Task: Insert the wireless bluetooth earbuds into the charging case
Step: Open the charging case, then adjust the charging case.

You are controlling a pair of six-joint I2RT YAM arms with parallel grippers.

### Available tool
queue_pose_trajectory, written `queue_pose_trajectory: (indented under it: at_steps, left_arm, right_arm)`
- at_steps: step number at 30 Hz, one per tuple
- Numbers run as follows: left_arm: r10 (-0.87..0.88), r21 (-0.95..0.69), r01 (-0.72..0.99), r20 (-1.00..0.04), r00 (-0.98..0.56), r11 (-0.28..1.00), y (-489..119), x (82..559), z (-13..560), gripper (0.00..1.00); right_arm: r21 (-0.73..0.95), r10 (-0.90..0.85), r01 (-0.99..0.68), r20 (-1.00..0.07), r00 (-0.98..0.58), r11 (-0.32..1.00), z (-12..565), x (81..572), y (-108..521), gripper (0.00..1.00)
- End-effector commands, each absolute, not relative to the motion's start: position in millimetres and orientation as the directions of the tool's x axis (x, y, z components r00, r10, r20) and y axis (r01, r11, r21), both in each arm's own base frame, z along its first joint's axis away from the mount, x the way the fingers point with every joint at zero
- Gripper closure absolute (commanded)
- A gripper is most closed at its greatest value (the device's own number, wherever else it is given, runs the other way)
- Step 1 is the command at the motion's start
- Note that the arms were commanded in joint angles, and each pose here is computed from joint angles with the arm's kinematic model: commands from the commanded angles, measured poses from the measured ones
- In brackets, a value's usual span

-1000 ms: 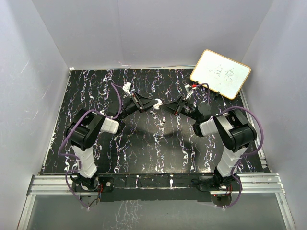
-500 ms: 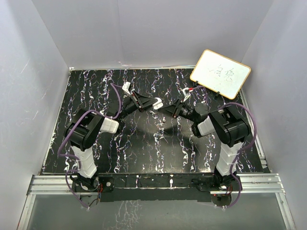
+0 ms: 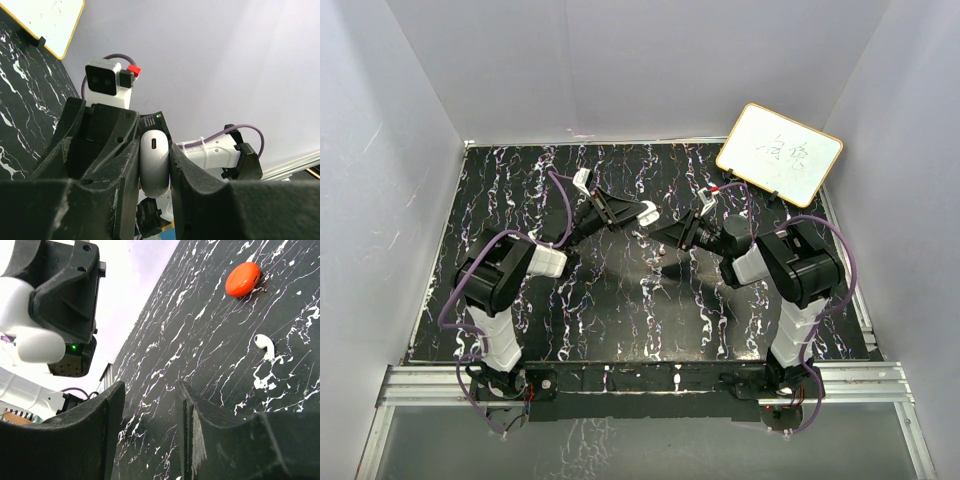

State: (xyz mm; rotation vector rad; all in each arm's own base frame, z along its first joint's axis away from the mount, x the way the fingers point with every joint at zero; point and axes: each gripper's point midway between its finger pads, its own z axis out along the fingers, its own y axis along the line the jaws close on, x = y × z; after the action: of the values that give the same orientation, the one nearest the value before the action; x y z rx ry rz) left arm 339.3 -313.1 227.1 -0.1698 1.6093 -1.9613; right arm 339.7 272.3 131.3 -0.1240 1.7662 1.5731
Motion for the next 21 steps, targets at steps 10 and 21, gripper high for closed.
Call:
queue_pose_trajectory:
  at_steps: [10, 21]
  left_arm:
    - [-0.590, -0.849, 0.525, -0.390, -0.707, -0.067, -295, 334, 254, 1.00]
    - [-0.597, -0.845, 0.529, -0.384, -0.705, -0.081, -297, 334, 248, 1.00]
  right_arm:
    - [0.735, 0.494, -0.633, -0.655, -0.572, 0.241, 196, 330, 255, 0.51]
    - [0.752, 0.540, -0.638, -0.611, -0.579, 0.167, 214, 336, 259, 0.50]
